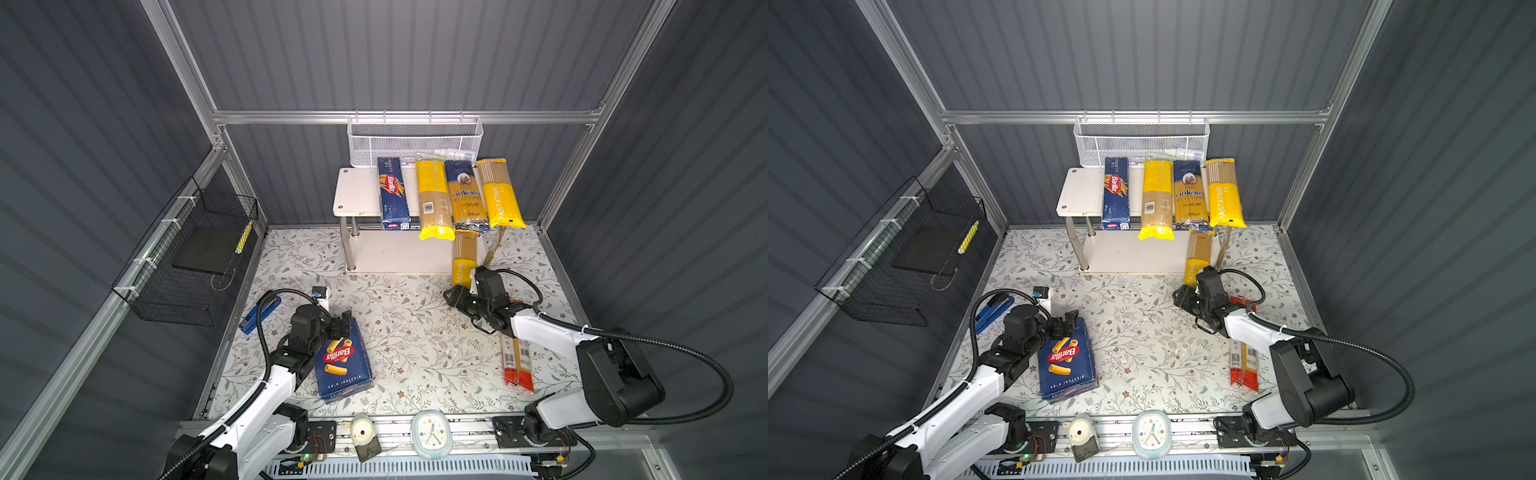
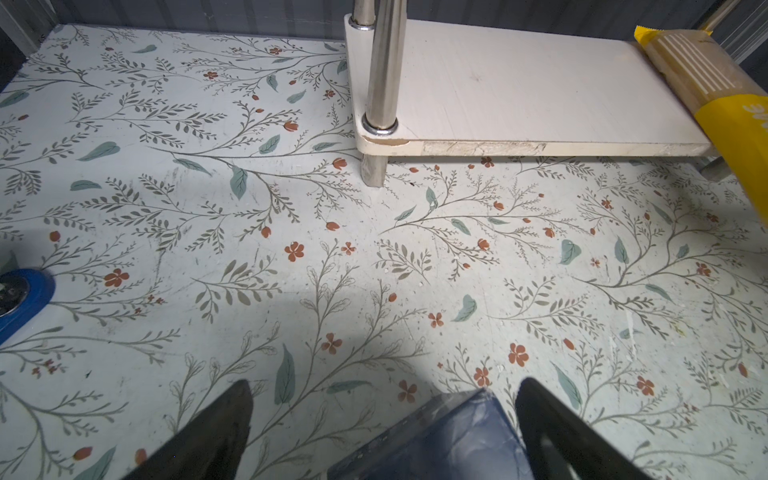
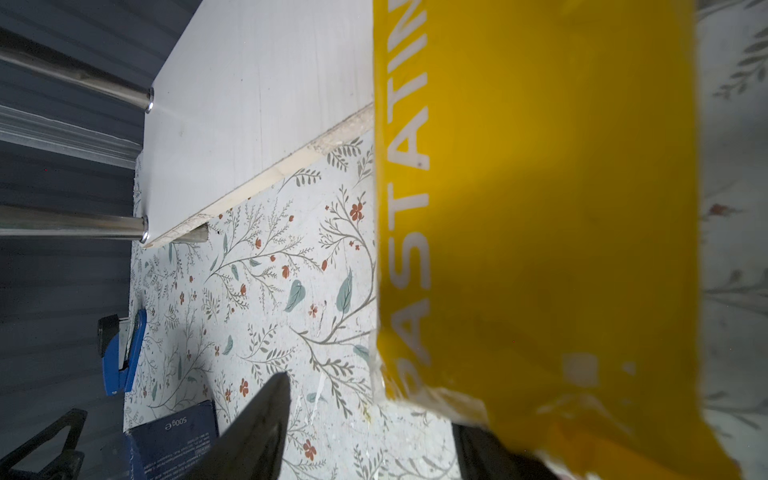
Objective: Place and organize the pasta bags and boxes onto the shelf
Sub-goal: 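Withdraw the right gripper from the shelf toward the red-and-white spaghetti bag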
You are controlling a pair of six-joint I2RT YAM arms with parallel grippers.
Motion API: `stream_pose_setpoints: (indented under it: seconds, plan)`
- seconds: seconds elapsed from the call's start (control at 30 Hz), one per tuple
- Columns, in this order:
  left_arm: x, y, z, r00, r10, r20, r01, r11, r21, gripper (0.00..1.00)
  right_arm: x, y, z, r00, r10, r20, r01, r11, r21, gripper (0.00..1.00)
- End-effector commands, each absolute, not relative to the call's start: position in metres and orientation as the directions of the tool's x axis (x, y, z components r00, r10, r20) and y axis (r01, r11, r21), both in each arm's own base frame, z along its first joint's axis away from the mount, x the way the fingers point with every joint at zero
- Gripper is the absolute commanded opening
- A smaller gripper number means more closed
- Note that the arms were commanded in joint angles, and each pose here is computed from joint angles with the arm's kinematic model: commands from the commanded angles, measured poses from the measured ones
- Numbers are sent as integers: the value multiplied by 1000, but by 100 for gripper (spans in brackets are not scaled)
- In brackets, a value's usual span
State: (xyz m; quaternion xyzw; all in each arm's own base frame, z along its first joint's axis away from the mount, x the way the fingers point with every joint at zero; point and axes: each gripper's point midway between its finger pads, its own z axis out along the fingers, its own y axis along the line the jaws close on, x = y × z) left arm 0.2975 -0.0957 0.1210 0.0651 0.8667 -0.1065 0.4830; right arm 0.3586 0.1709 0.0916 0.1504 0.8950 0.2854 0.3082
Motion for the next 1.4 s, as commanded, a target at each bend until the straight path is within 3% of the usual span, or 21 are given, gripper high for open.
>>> stream_pose_setpoints:
  seconds: [0.0,0.43,0.83,0.93,1.17,1.37]
  plan:
    - [303,-98,132,-504,20,-864,225,968,-109,99,381,163,110,-714,472,-517,80,789,609,63]
    - [303,-98,132,-506,20,-862,225,968,-109,100,385,139,115,-710,468,-526,111,813,572,69]
    - [302,-98,134,-496,19,-868,230,967,-110,100,322,91,124,-672,458,-581,200,868,454,73]
    - [302,-100,132,-502,24,-865,238,965,-112,100,307,70,129,-636,477,-606,256,872,416,79]
    - [301,-100,134,-495,24,-869,243,964,-112,100,294,27,122,-551,572,-607,392,820,417,85]
    - [298,-97,136,-482,14,-876,233,966,-113,99,303,7,108,-560,646,-519,454,763,460,92]
